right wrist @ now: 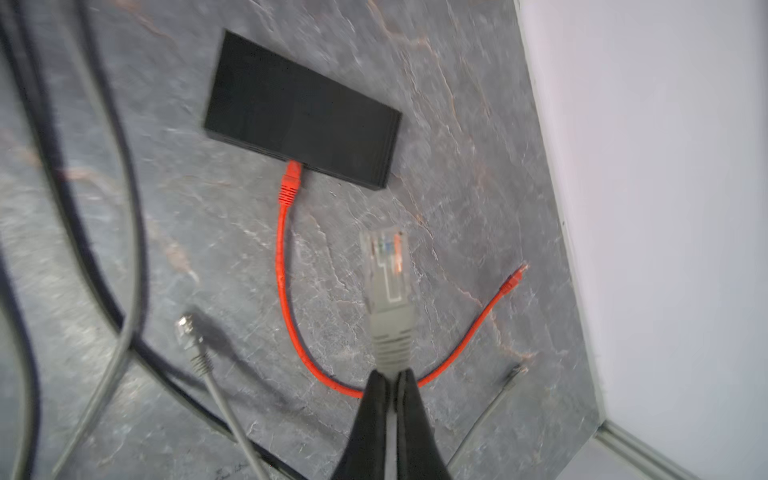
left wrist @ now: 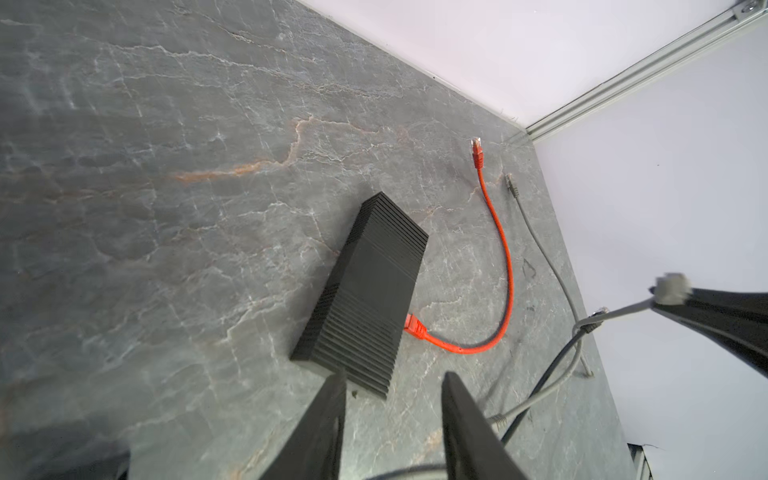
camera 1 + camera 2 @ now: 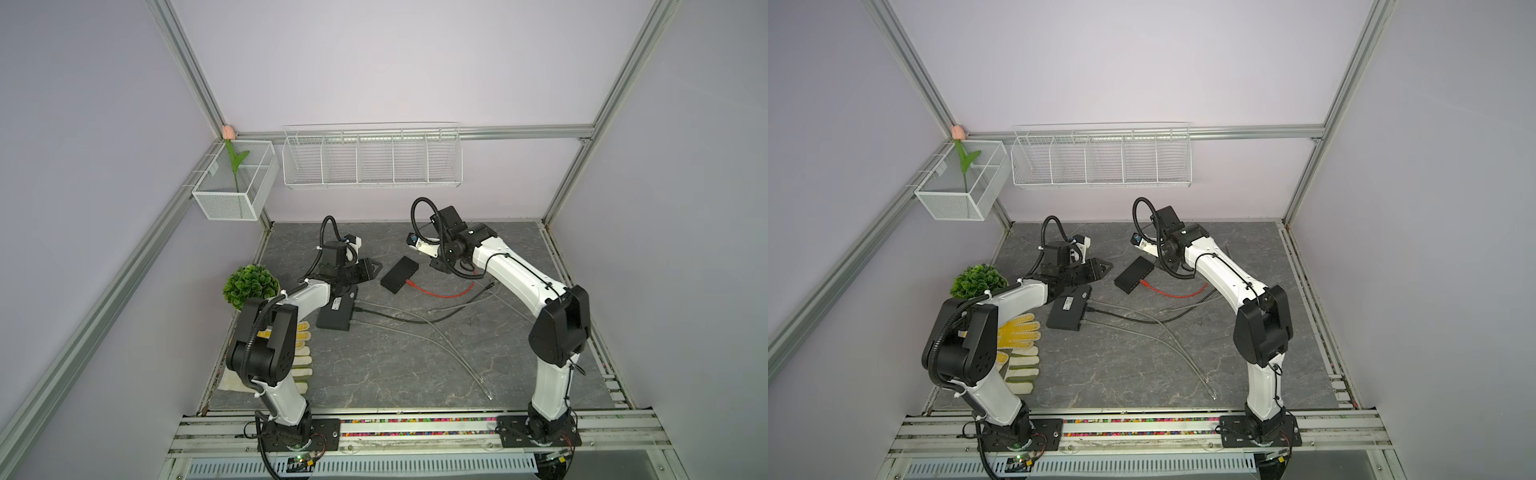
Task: Insert the plug into the switch port
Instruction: 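Grasp a grey plug with the right gripper while the left gripper lifts the box, then carry the grey plug to the box port beside the red plug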
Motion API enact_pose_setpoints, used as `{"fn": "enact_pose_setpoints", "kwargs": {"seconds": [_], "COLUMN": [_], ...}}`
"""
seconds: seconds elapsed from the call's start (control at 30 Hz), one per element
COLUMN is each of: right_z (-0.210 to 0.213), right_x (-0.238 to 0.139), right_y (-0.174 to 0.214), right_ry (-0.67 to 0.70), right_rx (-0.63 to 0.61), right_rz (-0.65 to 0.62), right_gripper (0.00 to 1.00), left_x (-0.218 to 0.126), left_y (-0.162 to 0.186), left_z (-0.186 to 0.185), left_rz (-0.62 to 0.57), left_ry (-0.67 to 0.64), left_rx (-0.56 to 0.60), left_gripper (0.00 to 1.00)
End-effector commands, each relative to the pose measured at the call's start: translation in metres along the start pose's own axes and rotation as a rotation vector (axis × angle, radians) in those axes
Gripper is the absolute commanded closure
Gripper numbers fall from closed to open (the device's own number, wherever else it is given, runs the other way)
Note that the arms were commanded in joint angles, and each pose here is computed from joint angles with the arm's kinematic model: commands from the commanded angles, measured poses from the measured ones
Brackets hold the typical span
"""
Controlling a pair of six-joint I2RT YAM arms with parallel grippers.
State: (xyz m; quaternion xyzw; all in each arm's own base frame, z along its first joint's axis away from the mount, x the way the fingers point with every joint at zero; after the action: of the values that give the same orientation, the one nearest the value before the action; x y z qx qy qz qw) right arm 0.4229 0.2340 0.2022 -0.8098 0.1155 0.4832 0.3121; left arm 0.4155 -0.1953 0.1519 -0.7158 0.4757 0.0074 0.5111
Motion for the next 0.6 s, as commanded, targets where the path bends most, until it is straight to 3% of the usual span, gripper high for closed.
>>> {"fn": "enact_pose_setpoints", "kwargs": {"seconds": [0.0,0.2,0.57], "right_z": [-0.022,0.007,0.039], "right_x": [0.034,0.058,0.096], "right_y": [0.03,0.03,0.034], "right_ry": [0.066,-0.102,-0.162], "right_rx": [0.165,0.099,0.097], "right_rz": [0.16,0.163,0.297], "right_gripper": [0.93,0.93,0.93], "left_x": [0.01,0.046,0.104], "left_y": [-0.008,-0.014,0.0], "left_z": [0.003,0.011,0.013], "left_rz": [0.036,0.099,0.222], "left_ry": [-0.006,0.016,0.017], "left_rx": [0.016,0.01,0.014], "left_gripper": [0.6,0.6,0.6]}}
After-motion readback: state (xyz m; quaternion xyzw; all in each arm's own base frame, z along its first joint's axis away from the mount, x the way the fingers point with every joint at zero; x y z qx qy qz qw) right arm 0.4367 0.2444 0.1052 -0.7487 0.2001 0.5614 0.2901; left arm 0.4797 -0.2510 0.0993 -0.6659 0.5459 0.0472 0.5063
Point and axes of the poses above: each gripper's point midway between its finger pads, its own x axis out along the fingers, its own z axis along the line the jaws close on, y = z × x, the point moved 4 cm from there along -x, back along the fingers, and after that the axes turned 14 degrees about x, right-handed, at the moved point
